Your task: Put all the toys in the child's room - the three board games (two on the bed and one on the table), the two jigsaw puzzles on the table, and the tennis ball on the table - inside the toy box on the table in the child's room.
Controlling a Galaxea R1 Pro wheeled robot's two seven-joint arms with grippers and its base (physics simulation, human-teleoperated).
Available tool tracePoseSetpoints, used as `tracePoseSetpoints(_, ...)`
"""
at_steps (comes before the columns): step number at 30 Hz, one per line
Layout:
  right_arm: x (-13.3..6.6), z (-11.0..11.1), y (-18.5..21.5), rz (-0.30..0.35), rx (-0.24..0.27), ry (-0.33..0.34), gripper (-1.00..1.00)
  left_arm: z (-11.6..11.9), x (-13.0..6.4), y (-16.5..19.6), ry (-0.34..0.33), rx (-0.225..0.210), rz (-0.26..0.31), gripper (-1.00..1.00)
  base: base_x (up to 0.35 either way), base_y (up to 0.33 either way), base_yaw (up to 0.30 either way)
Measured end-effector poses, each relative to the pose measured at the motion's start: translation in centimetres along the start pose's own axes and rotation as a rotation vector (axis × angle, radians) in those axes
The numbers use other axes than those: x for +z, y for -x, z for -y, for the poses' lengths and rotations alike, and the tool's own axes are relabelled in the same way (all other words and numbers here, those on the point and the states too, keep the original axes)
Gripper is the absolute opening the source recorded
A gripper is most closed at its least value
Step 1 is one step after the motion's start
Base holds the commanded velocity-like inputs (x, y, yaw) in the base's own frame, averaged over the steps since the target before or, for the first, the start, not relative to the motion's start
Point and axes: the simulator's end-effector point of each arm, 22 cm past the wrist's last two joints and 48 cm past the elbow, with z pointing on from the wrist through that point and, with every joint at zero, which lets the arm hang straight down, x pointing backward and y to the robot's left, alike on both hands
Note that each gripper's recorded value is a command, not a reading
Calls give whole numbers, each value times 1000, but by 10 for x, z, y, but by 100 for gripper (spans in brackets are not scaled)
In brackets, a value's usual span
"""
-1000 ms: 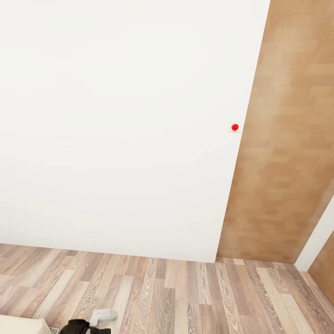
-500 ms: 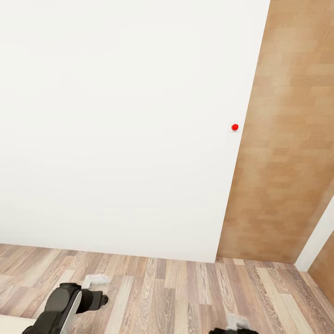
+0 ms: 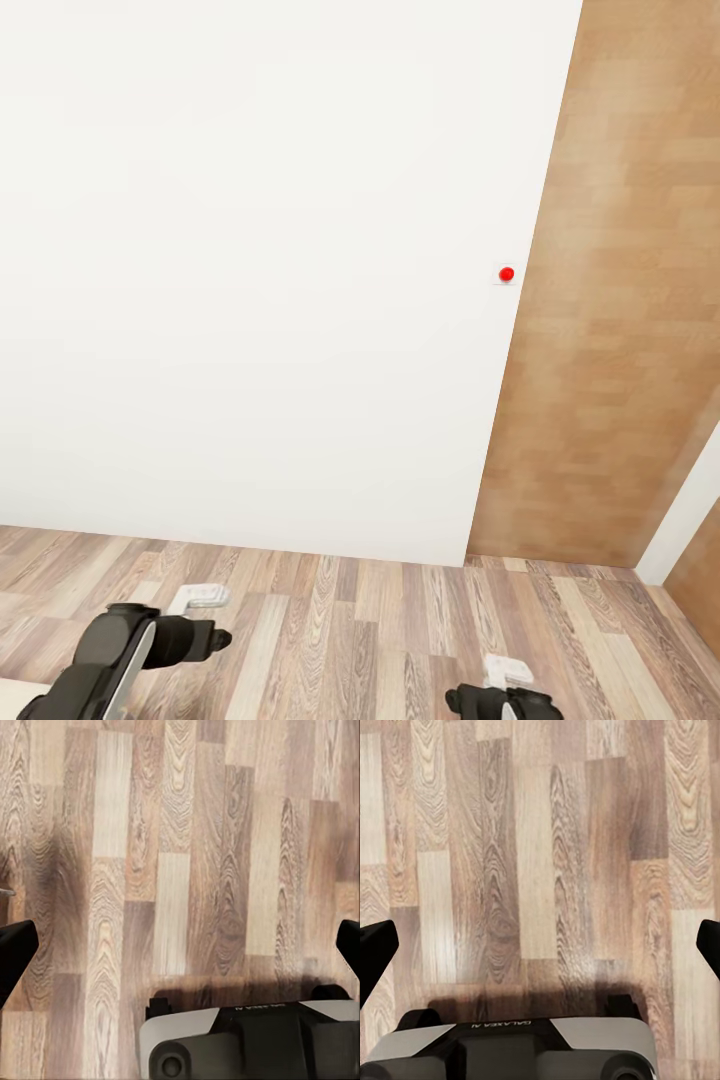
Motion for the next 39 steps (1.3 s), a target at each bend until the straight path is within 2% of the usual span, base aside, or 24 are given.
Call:
tracePoseSetpoints(4, -3, 0, 11, 12, 8, 7, 100, 3, -6, 2, -76, 9, 2, 100, 0, 0, 0)
tracePoseSetpoints(6, -4, -1, 15, 18, 8, 10, 100, 4, -8, 3, -94, 11, 4, 100, 0, 0, 0)
tracePoseSetpoints(12, -21, -16, 42, 22, 7, 40, 100, 18, -19, 7, -210, 32, 14, 100, 0, 0, 0)
tracePoseSetpoints(15, -28, -21, 52, 23, 4, 50, 100, 19, -23, 8, -233, 37, 17, 100, 0, 0, 0)
tracePoseSetpoints(19, -37, -26, 66, 44, -1, 60, 100, 7, -28, 11, -233, 38, 22, 100, 0, 0, 0)
tracePoseSetpoints(23, -44, -29, 78, 66, -4, 67, 100, -7, -35, 15, -236, 21, 36, 100, 0, 0, 0)
tracePoseSetpoints(26, -50, -33, 88, 87, -8, 73, 100, -11, -45, 22, -280, -12, 61, 100, 0, 0, 0)
tracePoseSetpoints(29, -52, -34, 92, 96, -11, 75, 100, -10, -55, 28, -339, -39, 84, 100, 0, 0, 0)
tracePoseSetpoints(30, -54, -35, 95, 102, -13, 77, 100, -5, -65, 33, -406, -56, 105, 100, 0, 0, 0)
tracePoseSetpoints(32, -54, -35, 95, 104, -13, 78, 100, 1, -72, 35, -453, -62, 116, 100, 0, 0, 0)
tracePoseSetpoints(36, -55, -36, 97, 107, -15, 78, 100, 11, -82, 38, -528, -64, 131, 100, 0, 0, 0)
tracePoseSetpoints(39, -55, -36, 97, 108, -16, 79, 100, 15, -87, 39, -560, -64, 136, 100, 0, 0, 0)
